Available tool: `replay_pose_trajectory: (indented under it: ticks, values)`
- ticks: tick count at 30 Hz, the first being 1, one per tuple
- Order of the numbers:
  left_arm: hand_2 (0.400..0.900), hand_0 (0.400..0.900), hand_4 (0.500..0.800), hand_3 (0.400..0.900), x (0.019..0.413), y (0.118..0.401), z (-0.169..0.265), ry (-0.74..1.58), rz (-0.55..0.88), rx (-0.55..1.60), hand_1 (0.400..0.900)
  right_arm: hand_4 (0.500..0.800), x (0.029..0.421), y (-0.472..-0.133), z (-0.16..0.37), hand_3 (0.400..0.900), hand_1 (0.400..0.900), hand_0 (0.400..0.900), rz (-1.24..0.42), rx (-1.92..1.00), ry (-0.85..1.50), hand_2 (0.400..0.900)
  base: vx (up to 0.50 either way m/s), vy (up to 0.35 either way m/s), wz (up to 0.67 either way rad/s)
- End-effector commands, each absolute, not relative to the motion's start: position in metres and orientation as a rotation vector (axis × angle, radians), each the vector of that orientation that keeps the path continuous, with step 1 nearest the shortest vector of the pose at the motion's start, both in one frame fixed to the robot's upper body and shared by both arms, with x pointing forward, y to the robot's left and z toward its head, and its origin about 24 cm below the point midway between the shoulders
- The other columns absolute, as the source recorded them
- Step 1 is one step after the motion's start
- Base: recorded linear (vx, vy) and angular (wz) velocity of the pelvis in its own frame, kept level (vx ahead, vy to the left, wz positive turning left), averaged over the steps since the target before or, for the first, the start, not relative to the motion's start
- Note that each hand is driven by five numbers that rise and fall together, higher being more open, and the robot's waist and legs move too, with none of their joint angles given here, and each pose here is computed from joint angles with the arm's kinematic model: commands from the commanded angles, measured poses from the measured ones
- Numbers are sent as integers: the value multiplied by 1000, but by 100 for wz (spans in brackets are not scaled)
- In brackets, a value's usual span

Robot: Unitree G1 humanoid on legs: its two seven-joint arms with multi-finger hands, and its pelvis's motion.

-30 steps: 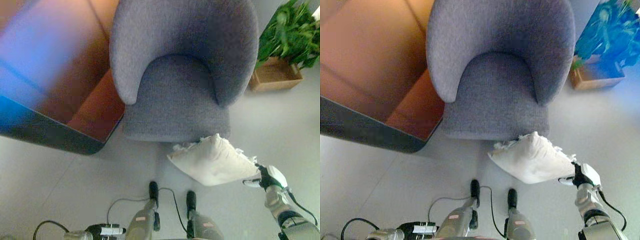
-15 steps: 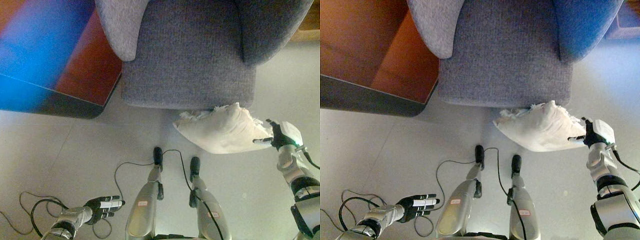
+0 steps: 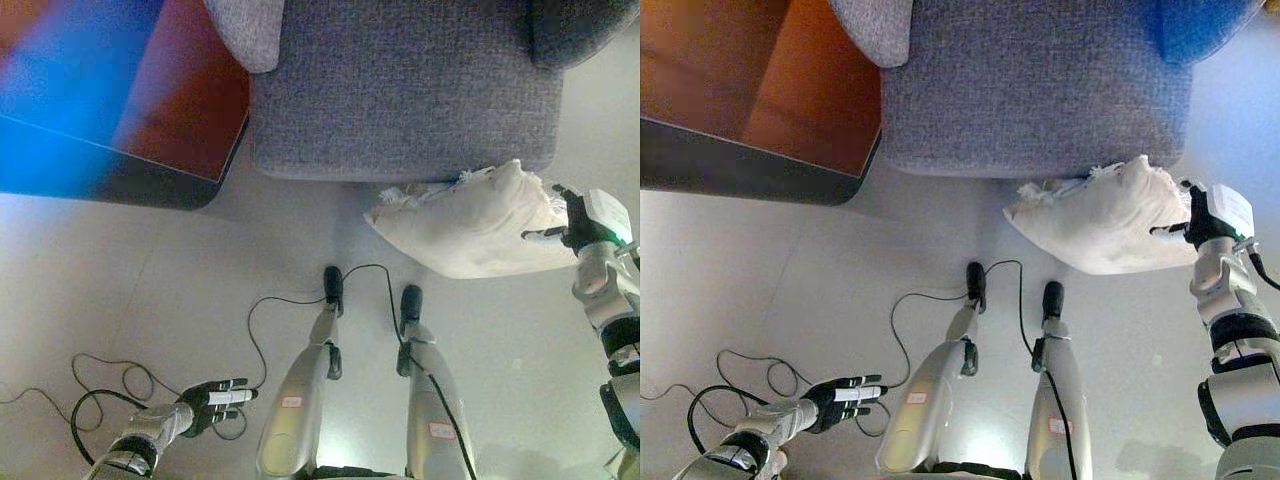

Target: Pick up the pillow and put it on the sofa.

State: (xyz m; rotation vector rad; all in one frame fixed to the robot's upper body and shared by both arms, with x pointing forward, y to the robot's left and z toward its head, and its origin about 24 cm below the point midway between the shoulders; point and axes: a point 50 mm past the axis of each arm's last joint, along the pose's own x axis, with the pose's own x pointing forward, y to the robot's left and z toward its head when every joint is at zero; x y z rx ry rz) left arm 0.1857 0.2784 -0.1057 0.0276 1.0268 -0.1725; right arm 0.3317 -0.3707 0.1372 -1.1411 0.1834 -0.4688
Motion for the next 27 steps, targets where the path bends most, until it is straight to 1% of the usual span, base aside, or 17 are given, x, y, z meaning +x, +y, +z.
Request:
replay_pose_trajectory:
  ticks: [1,13,24,27]
  values:
    - [900,900,800,900,150,284,-121,1146,-143,21,900,800,331,-386,208,900,900,900,-573,-1211,34,900,-19,74,-2]
    - [900,900,800,900,149,270,-126,1135,-167,-10,900,800,348,-365,250,900,900,900,-528,-1230,-58,900,-5,28,1]
    - [900,900,800,900,144,265,-130,1133,-157,-40,900,800,358,-345,285,900,900,900,-509,-1244,-142,900,0,0,0]
    - [900,900,800,900,144,264,-130,1126,-158,-39,900,800,361,-340,288,900,900,900,-449,-1183,-136,900,0,0,0]
